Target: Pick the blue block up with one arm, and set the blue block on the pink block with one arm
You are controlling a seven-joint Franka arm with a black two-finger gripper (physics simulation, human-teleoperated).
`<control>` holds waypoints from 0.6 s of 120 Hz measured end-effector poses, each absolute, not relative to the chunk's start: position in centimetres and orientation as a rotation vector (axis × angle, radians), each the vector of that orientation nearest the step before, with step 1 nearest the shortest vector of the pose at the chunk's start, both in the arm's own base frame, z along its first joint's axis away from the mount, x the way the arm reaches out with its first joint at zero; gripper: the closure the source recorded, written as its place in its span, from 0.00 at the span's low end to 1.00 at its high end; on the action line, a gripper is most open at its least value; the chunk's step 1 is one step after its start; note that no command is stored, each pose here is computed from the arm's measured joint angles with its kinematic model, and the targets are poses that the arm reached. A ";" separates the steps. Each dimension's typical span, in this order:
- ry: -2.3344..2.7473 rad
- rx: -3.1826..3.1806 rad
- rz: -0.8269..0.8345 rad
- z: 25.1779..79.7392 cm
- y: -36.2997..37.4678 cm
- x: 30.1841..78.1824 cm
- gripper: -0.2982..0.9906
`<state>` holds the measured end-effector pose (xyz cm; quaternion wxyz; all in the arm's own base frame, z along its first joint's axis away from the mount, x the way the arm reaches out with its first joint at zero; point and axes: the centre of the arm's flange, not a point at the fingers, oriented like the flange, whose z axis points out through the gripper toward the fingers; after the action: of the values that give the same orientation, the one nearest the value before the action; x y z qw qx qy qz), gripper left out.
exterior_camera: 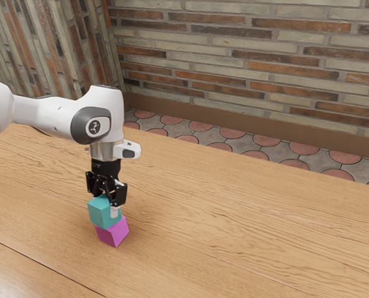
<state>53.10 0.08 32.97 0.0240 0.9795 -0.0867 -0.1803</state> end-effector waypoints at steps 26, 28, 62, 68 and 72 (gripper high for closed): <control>-0.195 3.039 -0.554 33.0 1.0 53.1 0.45; -0.192 3.039 -0.554 33.0 1.0 53.1 0.45; -0.156 3.045 -0.547 32.9 0.9 53.3 0.45; -0.152 3.045 -0.547 32.9 0.9 53.3 0.45; -0.148 3.044 -0.546 32.9 0.8 53.3 0.45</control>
<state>53.32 0.84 32.93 0.0225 0.9829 -0.0478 -0.1763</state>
